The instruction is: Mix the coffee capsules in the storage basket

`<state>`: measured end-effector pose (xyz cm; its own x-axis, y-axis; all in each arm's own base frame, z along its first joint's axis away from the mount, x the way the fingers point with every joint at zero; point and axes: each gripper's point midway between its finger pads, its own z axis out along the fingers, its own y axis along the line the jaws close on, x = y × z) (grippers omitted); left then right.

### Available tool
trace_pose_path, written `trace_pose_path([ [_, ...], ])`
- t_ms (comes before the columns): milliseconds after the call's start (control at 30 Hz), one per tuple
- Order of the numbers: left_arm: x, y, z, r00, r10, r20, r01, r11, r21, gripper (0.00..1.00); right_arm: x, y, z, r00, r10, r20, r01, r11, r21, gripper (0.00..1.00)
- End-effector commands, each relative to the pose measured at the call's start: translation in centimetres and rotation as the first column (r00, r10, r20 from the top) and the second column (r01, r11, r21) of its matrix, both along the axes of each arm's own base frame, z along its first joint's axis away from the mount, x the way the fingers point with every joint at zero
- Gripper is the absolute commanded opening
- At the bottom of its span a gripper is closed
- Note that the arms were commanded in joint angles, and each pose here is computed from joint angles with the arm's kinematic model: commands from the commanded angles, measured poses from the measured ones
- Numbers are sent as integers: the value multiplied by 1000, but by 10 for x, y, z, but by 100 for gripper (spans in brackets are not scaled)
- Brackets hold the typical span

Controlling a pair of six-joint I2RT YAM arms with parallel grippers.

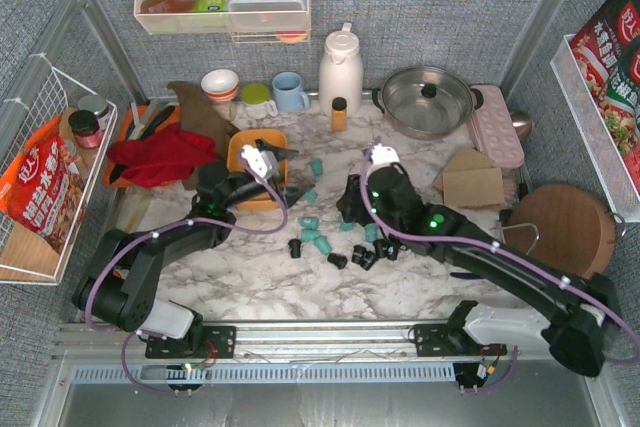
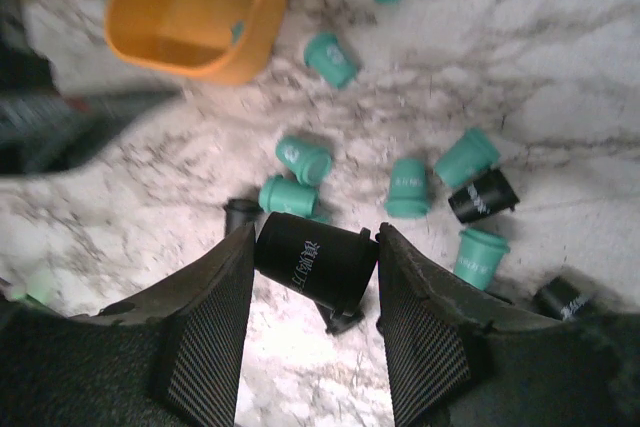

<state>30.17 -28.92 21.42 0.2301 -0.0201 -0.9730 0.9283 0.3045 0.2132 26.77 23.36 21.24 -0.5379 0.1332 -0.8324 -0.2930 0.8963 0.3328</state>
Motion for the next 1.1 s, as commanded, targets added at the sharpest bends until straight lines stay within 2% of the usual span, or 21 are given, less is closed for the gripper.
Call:
trace_pose_path([
  [0, -43, -21, 9, 970, -214, 117, 216, 976, 1, 99, -4, 14, 40, 983, 74, 167, -103, 980, 170, 38],
  [167, -74, -38, 1, 935, -334, 123, 335, 942, 15, 99, -14, 25, 55, 960, 132, 248, -198, 945, 262, 38],
  [300, -91, -45, -1, 904, -410, 121, 411, 911, 21, 89, -19, 37, 61, 942, 185, 280, -266, 920, 289, 38],
  [400, -95, -47, 2, 901, -417, 124, 420, 908, 1, 81, -19, 43, 59, 942, 199, 271, -280, 911, 303, 38],
  [533, -92, -46, 12, 917, -372, 145, 382, 923, -46, 78, -19, 52, 51, 943, 229, 241, -299, 900, 318, 38],
  [700, -93, -45, 17, 916, -369, 160, 381, 923, -54, 68, -17, 58, 43, 947, 236, 218, -299, 895, 331, 38],
  [800, -93, -45, 18, 913, -373, 165, 386, 921, -55, 54, -17, 59, 44, 948, 235, 215, -297, 894, 334, 38],
  [900, -95, -45, 16, 908, -378, 180, 392, 919, -44, 35, -18, 58, 45, 948, 235, 217, -298, 893, 337, 39],
  [1067, -83, -44, 3, 927, -330, 177, 334, 943, 5, 18, -18, 49, 48, 953, 214, 214, -275, 909, 312, 54],
])
